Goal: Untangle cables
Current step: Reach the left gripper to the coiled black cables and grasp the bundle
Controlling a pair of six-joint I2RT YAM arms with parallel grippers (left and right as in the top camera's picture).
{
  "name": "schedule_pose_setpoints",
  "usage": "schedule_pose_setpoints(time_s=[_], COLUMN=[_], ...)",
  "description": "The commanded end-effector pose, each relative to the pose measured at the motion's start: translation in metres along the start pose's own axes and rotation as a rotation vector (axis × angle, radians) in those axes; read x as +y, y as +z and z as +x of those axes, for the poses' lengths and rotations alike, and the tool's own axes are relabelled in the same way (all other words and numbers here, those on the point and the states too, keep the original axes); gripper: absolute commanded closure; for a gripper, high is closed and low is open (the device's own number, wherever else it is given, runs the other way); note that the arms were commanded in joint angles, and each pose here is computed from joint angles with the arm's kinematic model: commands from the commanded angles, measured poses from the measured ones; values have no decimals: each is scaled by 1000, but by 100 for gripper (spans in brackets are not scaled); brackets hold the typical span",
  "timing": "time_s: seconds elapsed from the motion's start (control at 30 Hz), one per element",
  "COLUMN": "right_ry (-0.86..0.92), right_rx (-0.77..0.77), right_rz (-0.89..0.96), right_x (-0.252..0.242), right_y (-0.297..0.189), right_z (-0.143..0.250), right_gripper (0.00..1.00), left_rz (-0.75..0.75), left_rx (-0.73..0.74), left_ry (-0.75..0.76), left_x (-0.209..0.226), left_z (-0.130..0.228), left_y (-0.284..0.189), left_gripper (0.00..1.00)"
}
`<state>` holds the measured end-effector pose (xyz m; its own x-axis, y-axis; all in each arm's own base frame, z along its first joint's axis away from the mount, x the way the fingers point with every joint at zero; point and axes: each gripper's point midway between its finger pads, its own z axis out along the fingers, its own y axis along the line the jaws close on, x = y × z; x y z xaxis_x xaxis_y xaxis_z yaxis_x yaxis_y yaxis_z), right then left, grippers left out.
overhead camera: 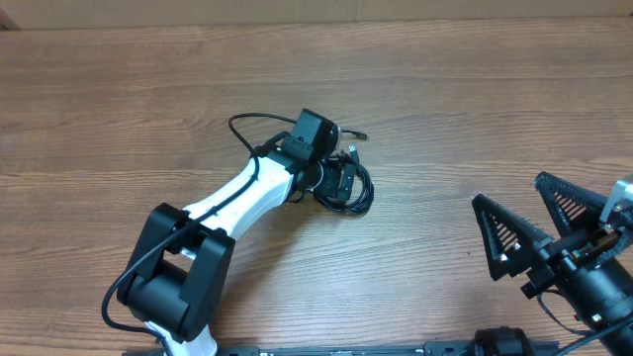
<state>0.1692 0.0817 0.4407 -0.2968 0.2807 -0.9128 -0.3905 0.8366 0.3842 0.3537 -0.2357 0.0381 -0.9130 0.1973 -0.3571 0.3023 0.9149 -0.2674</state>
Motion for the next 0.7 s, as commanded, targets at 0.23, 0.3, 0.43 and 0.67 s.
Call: schedule_pose_setpoints(time_s=[0.23,0.3,0.43,0.67], right_ry=[2,2,2,4], right_rx=[6,6,6,9], right_rz=[-8,-8,-8,-7], right_x=[2,2,2,1], right_y=[1,1,1,1], right_z=[0,0,0,1], right_gripper=[0,0,0,0], left_rz=[-166,-166,-164,-167], left_rx=[15,15,7,16], left_ry=[-23,-27,-53,-53], left_x=[36,36,35,37], left_z=[6,6,5,7], left_y=[2,2,3,7], left_gripper=[0,0,12,22])
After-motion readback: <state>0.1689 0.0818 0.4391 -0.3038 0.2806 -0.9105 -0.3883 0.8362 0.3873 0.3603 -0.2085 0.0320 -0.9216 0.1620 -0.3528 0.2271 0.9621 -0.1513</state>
